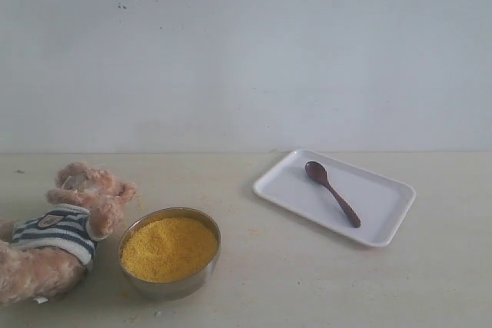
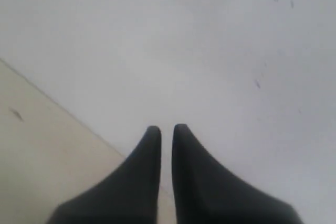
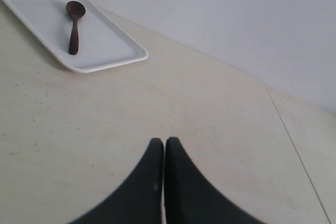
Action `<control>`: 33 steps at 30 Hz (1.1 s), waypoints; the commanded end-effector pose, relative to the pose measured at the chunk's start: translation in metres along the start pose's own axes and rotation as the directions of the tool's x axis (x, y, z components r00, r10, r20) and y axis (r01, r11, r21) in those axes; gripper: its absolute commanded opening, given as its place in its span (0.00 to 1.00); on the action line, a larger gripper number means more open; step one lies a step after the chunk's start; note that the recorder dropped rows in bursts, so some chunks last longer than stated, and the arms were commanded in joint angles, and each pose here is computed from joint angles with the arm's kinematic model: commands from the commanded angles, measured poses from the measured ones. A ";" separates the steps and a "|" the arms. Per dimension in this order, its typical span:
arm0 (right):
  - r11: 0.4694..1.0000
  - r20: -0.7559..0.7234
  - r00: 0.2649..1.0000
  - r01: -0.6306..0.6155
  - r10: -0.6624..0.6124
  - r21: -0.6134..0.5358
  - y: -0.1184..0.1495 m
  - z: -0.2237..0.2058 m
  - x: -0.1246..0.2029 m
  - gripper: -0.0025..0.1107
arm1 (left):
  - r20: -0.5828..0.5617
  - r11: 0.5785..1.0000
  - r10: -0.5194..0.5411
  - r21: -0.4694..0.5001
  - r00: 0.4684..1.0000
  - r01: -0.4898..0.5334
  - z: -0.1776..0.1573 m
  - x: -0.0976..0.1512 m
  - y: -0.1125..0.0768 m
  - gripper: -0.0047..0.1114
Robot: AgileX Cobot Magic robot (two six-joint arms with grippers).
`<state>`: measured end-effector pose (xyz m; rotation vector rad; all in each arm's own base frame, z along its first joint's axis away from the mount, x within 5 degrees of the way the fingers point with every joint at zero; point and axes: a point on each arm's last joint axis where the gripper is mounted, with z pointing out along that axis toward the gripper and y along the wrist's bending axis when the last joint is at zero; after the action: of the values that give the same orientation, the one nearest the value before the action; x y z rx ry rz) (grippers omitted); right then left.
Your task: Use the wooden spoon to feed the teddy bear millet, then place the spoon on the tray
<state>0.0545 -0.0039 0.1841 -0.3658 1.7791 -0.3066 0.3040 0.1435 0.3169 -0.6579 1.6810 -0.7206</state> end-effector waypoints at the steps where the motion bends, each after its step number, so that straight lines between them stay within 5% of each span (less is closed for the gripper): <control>1: 1.000 0.013 1.000 0.001 -0.001 0.000 0.000 0.000 -0.001 0.02 | 0.204 0.989 0.031 -0.146 0.979 -0.001 -0.013 -0.039 -0.007 0.07; 3: 1.000 0.013 1.000 0.001 -0.001 0.000 0.000 0.000 -0.001 0.02 | 0.206 0.959 0.206 -0.235 0.957 -0.156 -0.020 -0.048 -0.015 0.07; 6: 1.000 0.013 1.000 0.001 -0.001 0.000 0.000 0.000 -0.001 0.02 | 0.064 0.773 0.543 -0.426 0.837 -0.469 -0.035 -0.052 -0.022 0.07; 8: 1.000 0.013 1.000 0.001 -0.001 0.000 0.000 0.000 -0.001 0.02 | 0.026 0.657 0.652 -0.519 0.758 -0.547 -0.046 -0.056 -0.028 0.07; 9: 1.000 0.013 1.000 0.001 -0.001 0.000 0.000 0.000 -0.001 0.02 | 0.038 0.653 0.648 -0.541 0.761 -0.530 -0.049 -0.058 -0.029 0.07; 13: 1.000 0.013 1.000 0.001 -0.001 0.000 0.000 0.000 -0.001 0.02 | 0.134 0.836 0.403 -0.456 0.905 -0.305 -0.049 -0.049 -0.036 0.07; 20: 1.000 0.013 1.000 0.001 -0.001 0.000 0.000 0.000 -0.001 0.02 | 0.172 0.867 0.460 -0.302 0.871 -0.398 -0.073 -0.009 -0.103 0.07; 24: 1.000 0.013 1.000 0.001 -0.001 0.000 0.000 0.000 -0.001 0.02 | 0.234 0.869 0.493 -0.185 0.838 -0.460 -0.114 0.021 -0.141 0.07; 29: 1.000 0.013 1.000 0.001 -0.001 0.000 0.000 0.000 -0.001 0.02 | 0.352 0.865 0.497 -0.122 0.793 -0.487 -0.170 0.050 -0.158 0.07; 33: 1.000 0.013 1.000 0.001 -0.001 0.000 0.000 0.000 -0.001 0.02 | 0.362 0.890 0.437 -0.043 0.823 -0.453 -0.201 0.078 -0.155 0.07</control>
<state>0.0545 -0.0039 0.1841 -0.3658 1.7791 -0.3066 0.1189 0.0169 0.4303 -0.3057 1.4005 -0.2028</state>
